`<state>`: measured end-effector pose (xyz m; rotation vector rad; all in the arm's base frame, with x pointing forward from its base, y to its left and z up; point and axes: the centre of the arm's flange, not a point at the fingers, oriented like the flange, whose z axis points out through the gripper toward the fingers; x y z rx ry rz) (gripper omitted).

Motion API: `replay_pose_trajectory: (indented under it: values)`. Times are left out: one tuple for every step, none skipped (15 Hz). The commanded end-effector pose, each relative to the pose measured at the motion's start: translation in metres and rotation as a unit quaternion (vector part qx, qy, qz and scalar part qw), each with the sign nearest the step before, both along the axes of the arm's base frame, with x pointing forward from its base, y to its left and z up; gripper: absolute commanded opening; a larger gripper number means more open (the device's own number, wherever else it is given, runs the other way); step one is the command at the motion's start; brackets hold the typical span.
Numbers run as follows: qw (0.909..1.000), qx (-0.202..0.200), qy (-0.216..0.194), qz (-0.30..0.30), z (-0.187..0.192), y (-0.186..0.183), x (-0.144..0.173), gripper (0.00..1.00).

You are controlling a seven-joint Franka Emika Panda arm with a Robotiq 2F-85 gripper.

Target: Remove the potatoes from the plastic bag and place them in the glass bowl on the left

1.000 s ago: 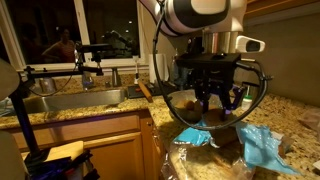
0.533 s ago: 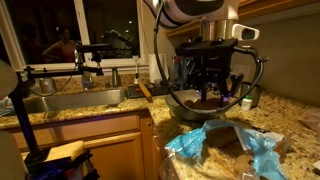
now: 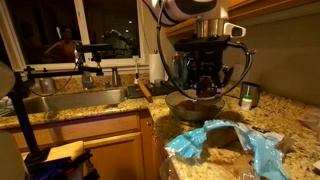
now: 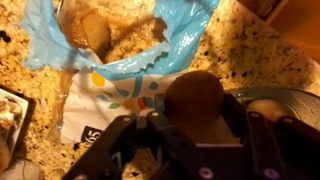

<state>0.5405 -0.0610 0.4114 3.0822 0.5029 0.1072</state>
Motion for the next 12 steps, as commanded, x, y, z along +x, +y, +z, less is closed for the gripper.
replay_pose_trajectory:
  values:
    - [0.9989,0.008,0.013,0.044,0.002,0.016,0.022,0.34]
    - [0.9983,0.008,0.017,0.055,-0.001,0.021,0.027,0.34]
    - [0.9975,0.009,0.019,0.067,-0.003,0.026,0.033,0.34]
    - [0.9966,0.008,0.022,0.078,-0.006,0.030,0.038,0.34]
    - [0.9955,0.009,0.026,0.091,-0.009,0.034,0.043,0.34]
    - [0.9943,0.010,0.030,0.101,-0.012,0.038,0.047,0.34]
    - [0.9928,0.011,0.035,0.114,-0.015,0.043,0.051,0.34]
    - [0.9912,0.012,0.039,0.126,-0.007,0.060,0.043,0.34]
    - [0.9895,0.013,0.044,0.137,-0.005,0.072,0.048,0.34]
    - [0.9878,0.014,0.049,0.147,-0.002,0.086,0.052,0.34]
    - [0.9859,0.016,0.052,0.158,0.005,0.104,0.057,0.34]
    - [0.9838,0.017,0.055,0.170,0.012,0.121,0.061,0.34]
